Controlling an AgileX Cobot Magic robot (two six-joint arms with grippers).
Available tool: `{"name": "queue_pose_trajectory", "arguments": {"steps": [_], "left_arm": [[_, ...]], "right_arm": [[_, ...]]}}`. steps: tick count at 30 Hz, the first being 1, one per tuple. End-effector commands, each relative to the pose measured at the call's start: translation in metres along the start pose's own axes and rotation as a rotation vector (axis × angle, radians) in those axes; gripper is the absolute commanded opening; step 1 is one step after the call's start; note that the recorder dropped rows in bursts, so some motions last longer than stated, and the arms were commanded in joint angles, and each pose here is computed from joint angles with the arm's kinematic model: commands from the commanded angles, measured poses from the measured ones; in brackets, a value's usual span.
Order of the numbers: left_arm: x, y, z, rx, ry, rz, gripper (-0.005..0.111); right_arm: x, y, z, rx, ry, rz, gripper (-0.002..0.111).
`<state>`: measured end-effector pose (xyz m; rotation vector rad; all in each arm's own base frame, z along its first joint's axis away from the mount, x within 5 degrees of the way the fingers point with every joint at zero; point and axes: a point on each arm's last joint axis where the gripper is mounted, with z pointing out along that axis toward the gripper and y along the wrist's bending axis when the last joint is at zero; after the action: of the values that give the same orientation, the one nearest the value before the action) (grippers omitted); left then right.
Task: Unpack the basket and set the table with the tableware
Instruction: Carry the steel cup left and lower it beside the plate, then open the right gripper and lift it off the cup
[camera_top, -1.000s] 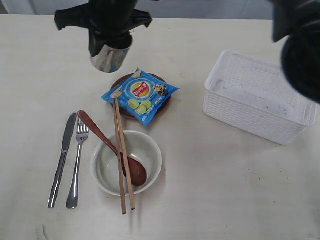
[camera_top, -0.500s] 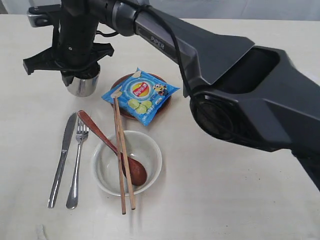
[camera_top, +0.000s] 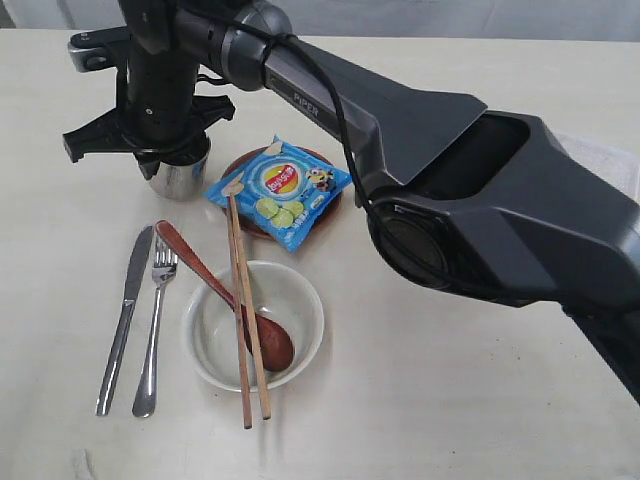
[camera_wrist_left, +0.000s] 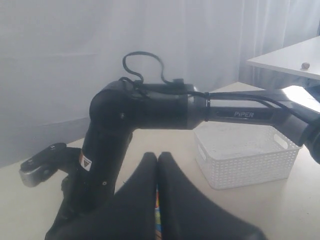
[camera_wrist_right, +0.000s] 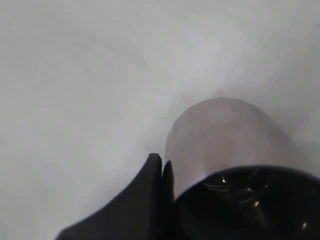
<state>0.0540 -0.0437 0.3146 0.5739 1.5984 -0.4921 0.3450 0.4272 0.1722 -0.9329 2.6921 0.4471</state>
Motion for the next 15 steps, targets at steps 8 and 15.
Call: {"name": "queue_pose_trajectory", "arguments": {"steps": [8, 15], "left_arm": [[0.001, 0.0001, -0.0002, -0.003, 0.0, -0.015, 0.0], [0.001, 0.0001, -0.0002, -0.003, 0.0, -0.017, 0.0]], "right_arm": [[-0.0016, -0.0037, -0.0012, 0.005, -0.005, -0.011, 0.0], [-0.0029, -0.0031, -0.0033, 0.003, -0.014, -0.012, 0.044]]}}
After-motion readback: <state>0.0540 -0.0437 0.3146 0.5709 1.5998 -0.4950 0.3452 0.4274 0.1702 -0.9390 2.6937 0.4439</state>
